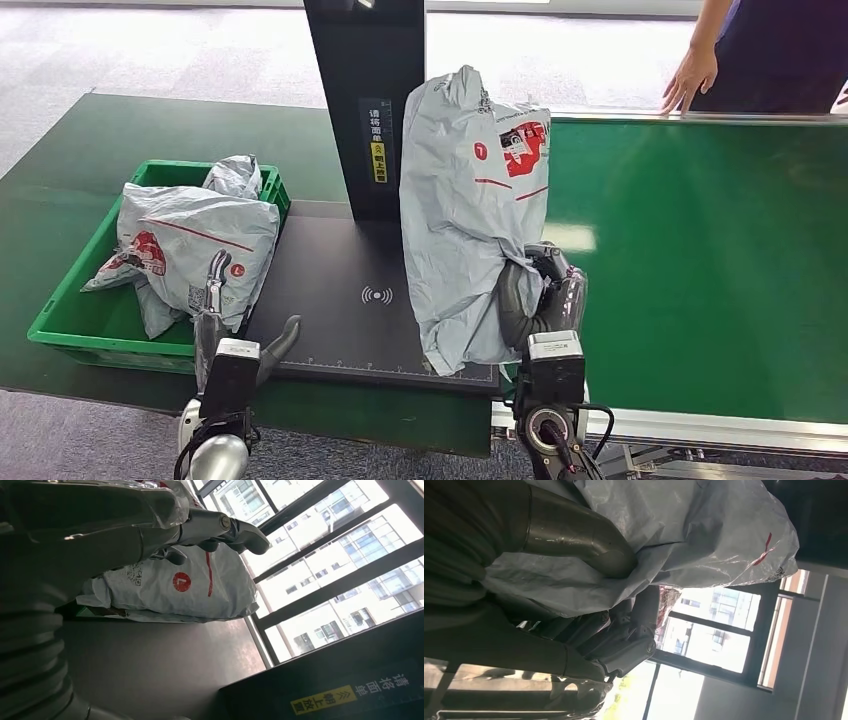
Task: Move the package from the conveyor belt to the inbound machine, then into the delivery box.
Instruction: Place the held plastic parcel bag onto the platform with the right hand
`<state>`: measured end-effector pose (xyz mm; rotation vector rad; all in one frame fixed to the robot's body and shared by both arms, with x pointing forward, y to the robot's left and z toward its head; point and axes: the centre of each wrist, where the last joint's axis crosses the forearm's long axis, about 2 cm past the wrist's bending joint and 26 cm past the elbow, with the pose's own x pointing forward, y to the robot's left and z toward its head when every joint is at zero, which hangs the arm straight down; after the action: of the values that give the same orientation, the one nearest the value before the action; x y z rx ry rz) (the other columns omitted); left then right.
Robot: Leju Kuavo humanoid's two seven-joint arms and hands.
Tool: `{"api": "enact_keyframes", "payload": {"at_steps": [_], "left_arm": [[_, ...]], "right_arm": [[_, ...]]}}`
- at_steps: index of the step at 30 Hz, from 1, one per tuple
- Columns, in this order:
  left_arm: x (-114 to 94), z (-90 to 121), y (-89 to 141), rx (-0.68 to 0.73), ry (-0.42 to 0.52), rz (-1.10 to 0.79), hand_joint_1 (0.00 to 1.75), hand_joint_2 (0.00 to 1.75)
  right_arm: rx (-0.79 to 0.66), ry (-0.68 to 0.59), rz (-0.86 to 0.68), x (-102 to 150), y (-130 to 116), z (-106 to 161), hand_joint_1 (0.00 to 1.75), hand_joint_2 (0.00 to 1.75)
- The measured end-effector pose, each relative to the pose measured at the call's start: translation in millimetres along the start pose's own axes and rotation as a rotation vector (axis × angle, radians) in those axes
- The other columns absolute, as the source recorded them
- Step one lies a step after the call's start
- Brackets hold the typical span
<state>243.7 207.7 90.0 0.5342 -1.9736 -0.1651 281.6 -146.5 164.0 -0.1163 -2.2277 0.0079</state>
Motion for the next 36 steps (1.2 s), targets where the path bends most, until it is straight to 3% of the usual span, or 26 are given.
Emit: {"api": "enact_keyframes", "payload": {"at_steps": [8, 22, 36], "left_arm": [[0.8, -1.1, -1.0, -0.009, -0.003, 0.007, 0.0, 1.75], [5.7, -15.2, -13.9, -0.058, -0.032, 0.036, 0.0, 1.75], [4.2, -24.3, -20.7, -0.075, -0.033, 0.058, 0.0, 1.75]], "right_arm": [[0.048, 0.105, 0.009, -18.0, 2.8, -2.9, 1.75, 1.75], [0.141, 0.182, 0.082, -40.6, 14.2, -2.6, 1.75, 1.75], [0.215, 0.123, 0.079, -31.2, 32.0, -11.1, 1.75, 1.75]]}}
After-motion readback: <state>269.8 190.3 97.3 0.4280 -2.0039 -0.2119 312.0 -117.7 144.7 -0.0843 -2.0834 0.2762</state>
